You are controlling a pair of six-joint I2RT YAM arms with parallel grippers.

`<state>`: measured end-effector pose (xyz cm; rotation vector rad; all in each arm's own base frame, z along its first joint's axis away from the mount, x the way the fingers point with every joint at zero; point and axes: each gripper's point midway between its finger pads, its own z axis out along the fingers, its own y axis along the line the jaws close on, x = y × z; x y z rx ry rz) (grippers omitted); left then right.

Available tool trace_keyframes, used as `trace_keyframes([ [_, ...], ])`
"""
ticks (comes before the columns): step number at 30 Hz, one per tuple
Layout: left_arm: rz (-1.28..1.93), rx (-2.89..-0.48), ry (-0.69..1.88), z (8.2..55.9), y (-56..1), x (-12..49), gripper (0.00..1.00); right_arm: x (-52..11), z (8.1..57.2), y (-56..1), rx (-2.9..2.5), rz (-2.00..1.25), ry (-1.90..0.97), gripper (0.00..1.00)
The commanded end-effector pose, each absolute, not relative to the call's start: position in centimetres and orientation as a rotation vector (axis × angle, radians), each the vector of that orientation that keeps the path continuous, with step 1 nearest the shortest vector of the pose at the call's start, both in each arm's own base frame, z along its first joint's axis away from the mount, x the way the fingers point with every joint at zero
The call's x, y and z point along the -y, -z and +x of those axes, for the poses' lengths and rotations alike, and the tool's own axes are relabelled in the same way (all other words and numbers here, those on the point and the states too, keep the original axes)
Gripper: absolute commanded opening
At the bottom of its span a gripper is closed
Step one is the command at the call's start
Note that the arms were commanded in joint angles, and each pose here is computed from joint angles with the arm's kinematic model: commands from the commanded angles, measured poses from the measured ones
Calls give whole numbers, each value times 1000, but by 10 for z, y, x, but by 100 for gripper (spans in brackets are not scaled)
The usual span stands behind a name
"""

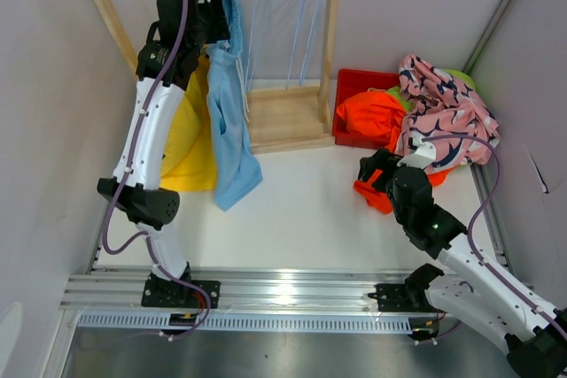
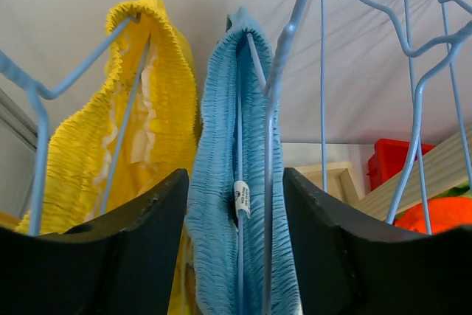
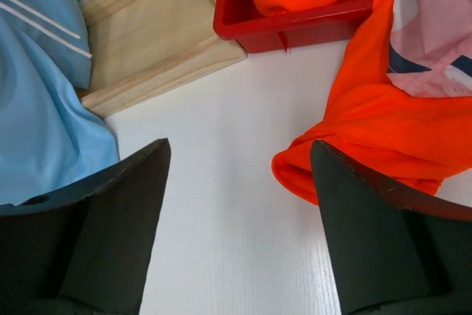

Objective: Remove the shorts from the hanger

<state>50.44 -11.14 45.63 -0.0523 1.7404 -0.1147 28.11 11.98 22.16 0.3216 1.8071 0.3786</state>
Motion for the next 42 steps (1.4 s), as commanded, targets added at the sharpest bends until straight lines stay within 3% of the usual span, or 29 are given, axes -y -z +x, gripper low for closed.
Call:
trace_keyframes([
  [1, -64, -1638, 120, 487, -499, 100, 58, -112, 280, -218, -1802, 333, -337, 82],
  [4, -54, -1649, 117, 485, -498, 99, 44, -111, 280, -217, -1802, 337, -333, 82],
  [12, -19, -1710, 142, 481, -480, 105, 36, -110, 278, -213, -1806, 344, -333, 82],
  [17, -11, -1738, 159, 475, -474, 108, 16, -110, 276, -209, -1809, 350, -338, 82],
  [18, -7, -1750, 157, 475, -470, 108, 4, -109, 276, -207, -1811, 352, -331, 82],
  [19, 0, -1746, 162, 474, -473, 109, 0, -109, 276, -208, -1810, 351, -335, 82],
  [26, 47, -1682, 176, 453, -506, 108, 0, -108, 278, -217, -1783, 345, -334, 82],
  [34, 57, -1418, 274, 360, -609, 93, 0, -112, 285, -251, -1723, 315, -344, 82],
  [42, 136, -1324, 374, 302, -636, 98, 0, -109, 282, -282, -1665, 303, -367, 82],
])
